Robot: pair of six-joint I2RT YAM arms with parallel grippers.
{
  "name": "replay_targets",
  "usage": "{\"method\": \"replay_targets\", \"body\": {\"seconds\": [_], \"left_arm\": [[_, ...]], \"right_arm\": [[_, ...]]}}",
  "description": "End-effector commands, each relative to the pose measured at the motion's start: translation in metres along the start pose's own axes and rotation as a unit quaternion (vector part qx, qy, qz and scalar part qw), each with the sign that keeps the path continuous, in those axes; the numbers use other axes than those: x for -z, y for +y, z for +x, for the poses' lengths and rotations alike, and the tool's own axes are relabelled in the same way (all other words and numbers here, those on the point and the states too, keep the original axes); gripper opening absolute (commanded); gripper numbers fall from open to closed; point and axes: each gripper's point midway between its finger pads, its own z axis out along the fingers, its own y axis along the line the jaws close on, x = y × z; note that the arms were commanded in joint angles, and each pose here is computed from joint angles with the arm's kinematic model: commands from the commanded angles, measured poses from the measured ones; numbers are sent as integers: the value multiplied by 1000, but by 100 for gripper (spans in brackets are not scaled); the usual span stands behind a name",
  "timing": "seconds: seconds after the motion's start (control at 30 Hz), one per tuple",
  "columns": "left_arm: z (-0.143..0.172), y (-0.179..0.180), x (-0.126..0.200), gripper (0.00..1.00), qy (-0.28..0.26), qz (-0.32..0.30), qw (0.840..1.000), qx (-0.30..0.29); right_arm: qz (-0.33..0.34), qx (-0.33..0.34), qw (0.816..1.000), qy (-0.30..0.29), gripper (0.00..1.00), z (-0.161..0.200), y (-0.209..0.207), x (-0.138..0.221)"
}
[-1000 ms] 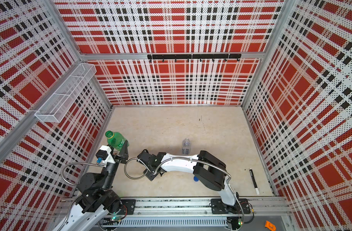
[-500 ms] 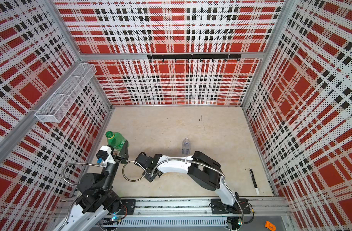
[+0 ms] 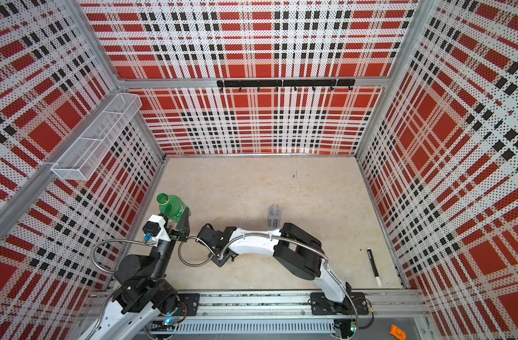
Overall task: Screw on the bottle caps
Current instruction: Move the bottle cap to the bottom-center of the table.
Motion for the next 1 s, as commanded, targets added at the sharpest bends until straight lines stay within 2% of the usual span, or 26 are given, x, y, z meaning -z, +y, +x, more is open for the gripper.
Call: {"method": "replay_targets", "body": {"seconds": [0.0, 0.53, 0.97], "left_arm": [[-6, 2, 1, 59, -16, -2, 1000, 0], [-6, 1, 2, 59, -18, 2, 1000, -1], [-5, -1, 3, 59, -18, 5, 1000, -3]], "right_arm": [[7, 14, 1000, -4, 42, -6, 3, -5], [29, 24, 999, 18, 39, 3, -1, -8], [30, 25, 999, 29, 32, 10, -4, -1]]}}
